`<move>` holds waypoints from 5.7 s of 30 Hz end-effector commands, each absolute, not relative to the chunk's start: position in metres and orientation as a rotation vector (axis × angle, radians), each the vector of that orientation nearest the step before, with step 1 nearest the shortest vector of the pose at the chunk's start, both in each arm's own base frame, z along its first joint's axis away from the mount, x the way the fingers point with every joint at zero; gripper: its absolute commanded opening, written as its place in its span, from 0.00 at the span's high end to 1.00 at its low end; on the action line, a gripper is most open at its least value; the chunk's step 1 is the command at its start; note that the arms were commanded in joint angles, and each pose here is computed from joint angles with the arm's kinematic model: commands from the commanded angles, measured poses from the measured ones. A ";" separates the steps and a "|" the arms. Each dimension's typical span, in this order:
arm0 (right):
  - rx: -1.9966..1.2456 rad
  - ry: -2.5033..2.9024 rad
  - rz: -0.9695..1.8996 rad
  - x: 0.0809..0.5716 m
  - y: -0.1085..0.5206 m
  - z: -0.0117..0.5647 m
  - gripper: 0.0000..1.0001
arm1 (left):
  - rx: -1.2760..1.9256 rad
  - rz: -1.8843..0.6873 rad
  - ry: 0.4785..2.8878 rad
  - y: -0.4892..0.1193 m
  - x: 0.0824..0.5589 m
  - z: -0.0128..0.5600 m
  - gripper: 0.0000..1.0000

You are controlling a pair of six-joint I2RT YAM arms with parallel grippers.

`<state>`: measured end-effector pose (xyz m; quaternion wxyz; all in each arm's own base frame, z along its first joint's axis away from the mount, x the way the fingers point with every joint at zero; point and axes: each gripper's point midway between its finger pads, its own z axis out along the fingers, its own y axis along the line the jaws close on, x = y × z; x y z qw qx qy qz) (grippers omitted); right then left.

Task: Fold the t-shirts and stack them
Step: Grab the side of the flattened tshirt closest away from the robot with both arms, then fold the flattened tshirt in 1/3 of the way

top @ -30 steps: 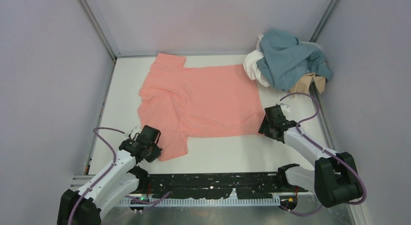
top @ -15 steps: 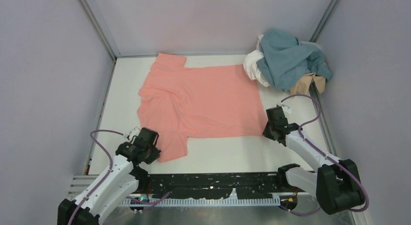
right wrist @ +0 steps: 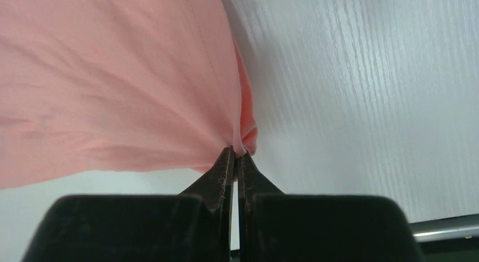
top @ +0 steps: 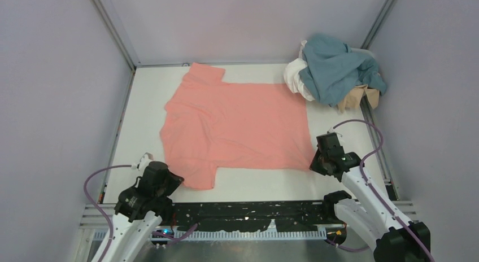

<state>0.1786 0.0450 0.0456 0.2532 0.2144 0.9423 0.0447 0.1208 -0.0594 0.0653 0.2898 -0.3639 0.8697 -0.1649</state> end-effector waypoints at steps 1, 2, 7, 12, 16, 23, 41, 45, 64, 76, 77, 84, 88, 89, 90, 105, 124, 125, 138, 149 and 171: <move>0.625 2.613 0.152 0.154 0.050 0.061 0.95 | -0.997 -0.432 2.407 -0.055 0.089 0.058 1.00; 0.645 2.588 0.149 0.153 0.047 0.065 0.95 | -1.003 -0.439 2.401 -0.056 0.089 0.058 1.00; 0.672 2.522 0.139 0.154 0.043 0.073 0.95 | -0.961 -0.479 2.371 -0.061 0.100 0.064 1.00; 0.639 2.532 0.125 0.166 0.046 0.069 0.95 | -0.891 -0.552 2.286 -0.073 0.130 0.080 1.00; 0.592 2.512 0.141 0.187 0.052 0.074 0.94 | -0.849 -0.620 2.219 -0.088 0.161 0.094 1.00; 0.491 2.495 0.078 0.223 0.053 0.092 0.95 | -0.806 -0.560 2.170 -0.096 0.212 0.128 1.00; 0.482 2.369 0.077 0.317 0.053 0.128 0.95 | -0.842 -0.434 2.135 -0.070 0.326 0.164 1.00; 0.512 2.373 0.076 0.328 0.049 0.124 0.95 | -0.860 -0.410 2.171 -0.067 0.342 0.158 1.00; 0.580 2.313 0.008 0.363 0.030 0.109 0.94 | -0.964 -0.242 2.236 -0.033 0.395 0.135 1.00; 0.598 2.327 0.006 0.387 0.021 0.088 0.89 | -0.956 -0.188 2.366 -0.034 0.421 0.107 0.88; 0.593 2.326 0.010 0.389 0.022 0.088 0.86 | -0.949 -0.185 2.362 -0.034 0.426 0.109 0.81; 0.569 2.312 0.054 0.376 0.026 0.100 0.09 | -0.872 -0.186 2.396 -0.033 0.417 0.130 0.01; 0.526 2.307 0.100 0.351 0.037 0.105 0.04 | -0.851 -0.290 2.400 -0.045 0.385 0.115 0.00; 0.490 2.307 0.131 0.344 0.045 0.105 0.05 | -0.853 -0.333 2.402 -0.051 0.377 0.108 0.00; 0.457 2.294 0.188 0.345 0.055 0.108 0.05 | -0.844 -0.386 2.393 -0.057 0.374 0.104 0.00; 0.361 2.516 0.452 0.322 0.122 0.033 0.05 | -0.918 -0.350 2.564 -0.051 0.341 0.037 0.00; 0.387 2.788 0.445 0.185 0.102 0.004 0.05 | -1.028 -0.358 2.578 -0.043 0.211 0.008 0.00; 0.374 2.794 0.450 0.180 0.103 0.004 0.05 | -1.038 -0.347 2.574 -0.042 0.204 0.006 0.00; 0.397 2.807 0.373 0.150 0.092 0.023 0.05 | -1.105 -0.177 2.466 -0.018 0.150 0.014 0.00; 0.257 2.632 0.452 0.192 0.104 0.055 0.05 | -0.907 -0.576 2.273 -0.056 0.192 0.076 0.00; 0.245 2.659 0.503 0.199 0.114 0.041 0.05 | -0.841 -0.672 2.314 -0.078 0.230 0.058 0.00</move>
